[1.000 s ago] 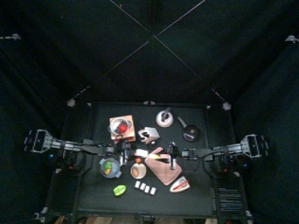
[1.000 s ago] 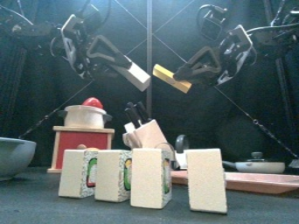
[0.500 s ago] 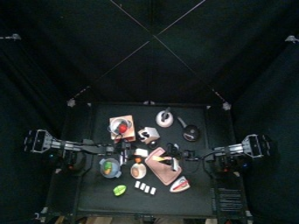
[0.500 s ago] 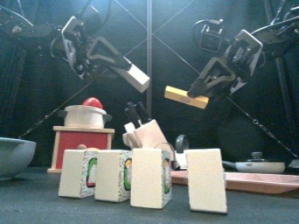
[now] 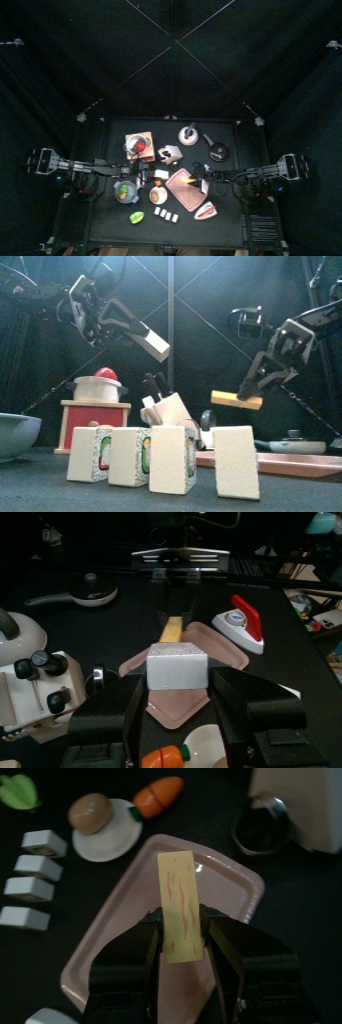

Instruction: Place egg block to right of plate

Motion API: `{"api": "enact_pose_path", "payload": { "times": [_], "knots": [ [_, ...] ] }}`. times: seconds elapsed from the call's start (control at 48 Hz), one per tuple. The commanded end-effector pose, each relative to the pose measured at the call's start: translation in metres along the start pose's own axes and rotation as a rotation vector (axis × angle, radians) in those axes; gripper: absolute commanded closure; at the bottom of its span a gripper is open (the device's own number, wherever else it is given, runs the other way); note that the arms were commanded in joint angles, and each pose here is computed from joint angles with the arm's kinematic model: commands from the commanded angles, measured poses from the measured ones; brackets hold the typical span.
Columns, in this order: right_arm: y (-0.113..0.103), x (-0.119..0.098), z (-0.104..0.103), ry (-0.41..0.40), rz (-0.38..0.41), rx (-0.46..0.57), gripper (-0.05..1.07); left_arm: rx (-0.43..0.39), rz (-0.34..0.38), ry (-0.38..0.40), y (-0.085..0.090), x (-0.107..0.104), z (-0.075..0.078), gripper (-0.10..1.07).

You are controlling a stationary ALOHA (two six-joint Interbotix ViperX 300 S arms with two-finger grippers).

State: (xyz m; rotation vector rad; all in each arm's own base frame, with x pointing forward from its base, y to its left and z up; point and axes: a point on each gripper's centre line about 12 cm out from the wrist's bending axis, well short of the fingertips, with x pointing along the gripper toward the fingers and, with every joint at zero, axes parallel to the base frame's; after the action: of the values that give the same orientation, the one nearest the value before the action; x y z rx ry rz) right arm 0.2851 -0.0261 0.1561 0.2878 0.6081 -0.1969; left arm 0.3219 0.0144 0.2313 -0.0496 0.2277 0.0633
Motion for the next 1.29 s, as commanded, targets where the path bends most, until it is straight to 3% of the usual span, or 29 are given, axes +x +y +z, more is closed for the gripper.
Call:
{"api": "enact_pose_path", "payload": {
  "times": [0.0,0.229,0.875,1.271],
  "knots": [
    [-0.013,-0.005,0.006,-0.031,-0.036,0.073,0.46,-0.004,0.005,-0.031,0.001,0.000,0.008,0.43],
    [-0.034,-0.013,0.002,-0.047,-0.103,0.221,0.46,-0.003,0.005,-0.028,0.001,-0.001,0.007,0.43],
    [-0.062,-0.029,-0.010,-0.079,-0.195,0.545,0.46,-0.007,0.006,-0.022,0.002,-0.001,0.005,0.43],
    [-0.070,-0.030,-0.008,-0.096,-0.224,0.605,0.46,-0.007,0.008,-0.020,0.002,-0.001,0.005,0.43]
  ]
}}
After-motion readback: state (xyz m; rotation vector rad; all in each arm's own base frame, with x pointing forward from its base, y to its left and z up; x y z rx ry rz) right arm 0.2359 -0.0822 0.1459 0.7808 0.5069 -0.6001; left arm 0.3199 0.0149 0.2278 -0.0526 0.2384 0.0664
